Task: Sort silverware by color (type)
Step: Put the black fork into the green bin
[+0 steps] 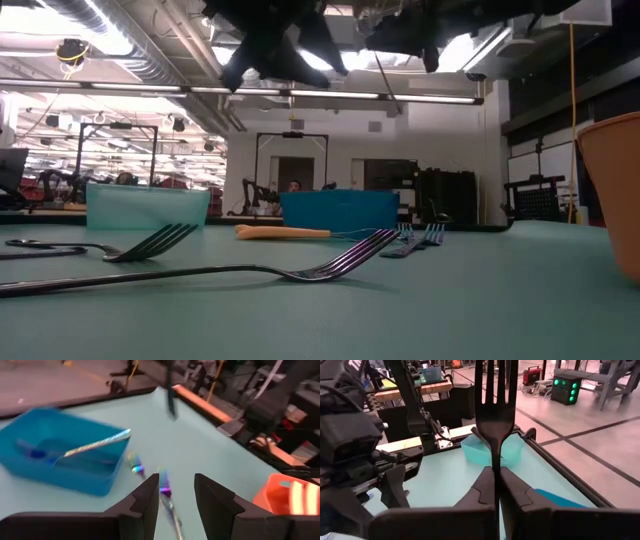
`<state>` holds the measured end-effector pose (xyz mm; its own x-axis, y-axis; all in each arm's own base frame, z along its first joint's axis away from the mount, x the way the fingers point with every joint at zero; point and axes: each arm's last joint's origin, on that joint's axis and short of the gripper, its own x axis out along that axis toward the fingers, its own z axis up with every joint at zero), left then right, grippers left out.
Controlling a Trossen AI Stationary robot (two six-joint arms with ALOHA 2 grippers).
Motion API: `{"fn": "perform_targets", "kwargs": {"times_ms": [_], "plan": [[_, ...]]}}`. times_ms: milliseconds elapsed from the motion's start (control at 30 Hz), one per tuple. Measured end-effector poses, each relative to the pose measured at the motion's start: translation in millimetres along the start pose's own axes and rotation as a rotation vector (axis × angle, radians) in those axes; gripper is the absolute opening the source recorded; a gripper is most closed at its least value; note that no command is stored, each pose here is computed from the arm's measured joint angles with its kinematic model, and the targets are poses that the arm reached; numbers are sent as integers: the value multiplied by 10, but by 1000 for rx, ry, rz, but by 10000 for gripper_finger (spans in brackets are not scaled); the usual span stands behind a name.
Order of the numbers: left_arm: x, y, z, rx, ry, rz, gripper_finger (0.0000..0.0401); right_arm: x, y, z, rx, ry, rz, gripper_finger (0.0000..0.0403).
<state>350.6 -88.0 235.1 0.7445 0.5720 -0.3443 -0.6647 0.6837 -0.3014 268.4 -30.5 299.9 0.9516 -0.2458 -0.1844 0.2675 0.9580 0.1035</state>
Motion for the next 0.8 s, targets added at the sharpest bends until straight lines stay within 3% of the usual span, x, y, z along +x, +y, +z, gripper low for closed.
{"fn": "perform_targets", "kwargs": {"times_ms": [300, 567, 800], "plan": [[-12, -104, 113, 105, -87, -75, 118, 115, 280, -59, -3, -62, 74, 0], [-5, -100, 130, 144, -107, -57, 118, 90, 390, 6, 35, -155, 58, 0], [26, -86, 202, 130, -171, -8, 118, 92, 386, 5, 86, -154, 54, 0]]}}
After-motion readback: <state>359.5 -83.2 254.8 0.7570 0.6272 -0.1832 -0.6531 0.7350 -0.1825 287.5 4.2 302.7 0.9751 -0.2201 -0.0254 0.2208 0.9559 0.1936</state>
